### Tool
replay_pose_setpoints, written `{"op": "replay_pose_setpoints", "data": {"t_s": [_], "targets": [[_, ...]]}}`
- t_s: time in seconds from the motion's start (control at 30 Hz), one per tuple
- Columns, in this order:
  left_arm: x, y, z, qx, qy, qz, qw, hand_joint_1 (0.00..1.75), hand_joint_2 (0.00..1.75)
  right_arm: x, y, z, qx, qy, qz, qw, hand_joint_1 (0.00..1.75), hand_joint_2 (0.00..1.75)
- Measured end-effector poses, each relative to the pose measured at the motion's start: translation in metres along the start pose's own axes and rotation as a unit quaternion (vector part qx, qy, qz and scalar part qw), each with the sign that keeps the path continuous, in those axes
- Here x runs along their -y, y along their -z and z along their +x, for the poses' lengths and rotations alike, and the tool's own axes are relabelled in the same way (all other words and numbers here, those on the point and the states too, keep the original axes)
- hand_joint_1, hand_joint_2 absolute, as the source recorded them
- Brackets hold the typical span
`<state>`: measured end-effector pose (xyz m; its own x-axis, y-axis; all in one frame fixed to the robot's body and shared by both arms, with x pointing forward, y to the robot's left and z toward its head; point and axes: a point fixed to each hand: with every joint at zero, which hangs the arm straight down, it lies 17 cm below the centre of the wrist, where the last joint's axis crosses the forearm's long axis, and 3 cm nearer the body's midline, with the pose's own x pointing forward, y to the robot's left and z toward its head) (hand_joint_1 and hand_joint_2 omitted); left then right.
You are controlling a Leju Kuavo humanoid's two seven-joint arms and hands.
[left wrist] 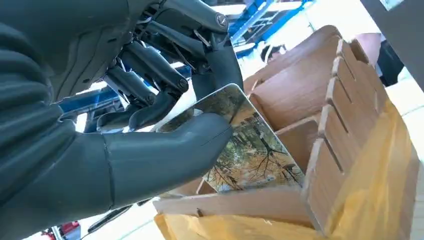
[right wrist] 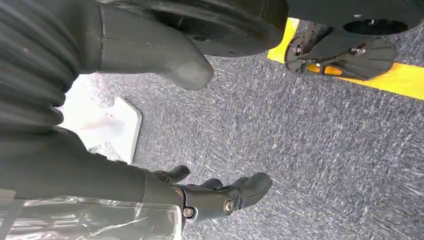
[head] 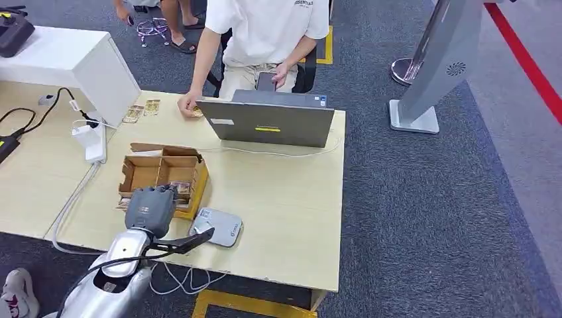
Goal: Pass the card to the sensor for recognition and then transmit it.
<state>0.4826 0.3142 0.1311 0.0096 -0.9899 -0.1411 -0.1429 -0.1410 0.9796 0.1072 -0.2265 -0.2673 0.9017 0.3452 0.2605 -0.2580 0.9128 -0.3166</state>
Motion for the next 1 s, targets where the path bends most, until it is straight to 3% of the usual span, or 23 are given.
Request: {"op": "replay_pose_setpoints", "data": {"t_s": [0.3, 0.53, 0.63, 0.73, 0.87, 1.0], "targets": [[-0.068, -0.015, 0.023, 0.031, -0.028, 0.104, 0.994, 1.75, 1.75, 0.000, -0.001, -0.002, -0.009, 0.016, -0.012, 1.000, 0.00, 1.75], [-0.166, -0.039, 0.049, 0.077, -0.081, 0.216, 0.970, 1.75, 1.75, -0.001, -0.004, -0.004, -0.017, 0.034, -0.027, 0.999, 0.00, 1.75], [-0.206, -0.049, 0.049, 0.086, -0.101, 0.274, 0.952, 1.75, 1.75, -0.001, -0.004, -0.004, -0.016, 0.033, -0.027, 0.999, 0.00, 1.75], [-0.274, -0.056, 0.044, 0.093, -0.090, 0.385, 0.914, 1.75, 1.75, -0.002, -0.004, -0.002, -0.010, 0.015, -0.026, 0.999, 0.00, 1.75], [-0.330, -0.033, 0.031, 0.070, -0.020, 0.463, 0.883, 1.75, 1.75, -0.002, -0.004, 0.007, 0.007, -0.017, -0.024, 1.000, 0.00, 1.75], [-0.307, 0.040, -0.032, -0.032, 0.026, 0.428, 0.903, 1.75, 1.75, -0.002, -0.003, 0.014, 0.017, -0.029, -0.023, 0.999, 0.00, 1.75]]}}
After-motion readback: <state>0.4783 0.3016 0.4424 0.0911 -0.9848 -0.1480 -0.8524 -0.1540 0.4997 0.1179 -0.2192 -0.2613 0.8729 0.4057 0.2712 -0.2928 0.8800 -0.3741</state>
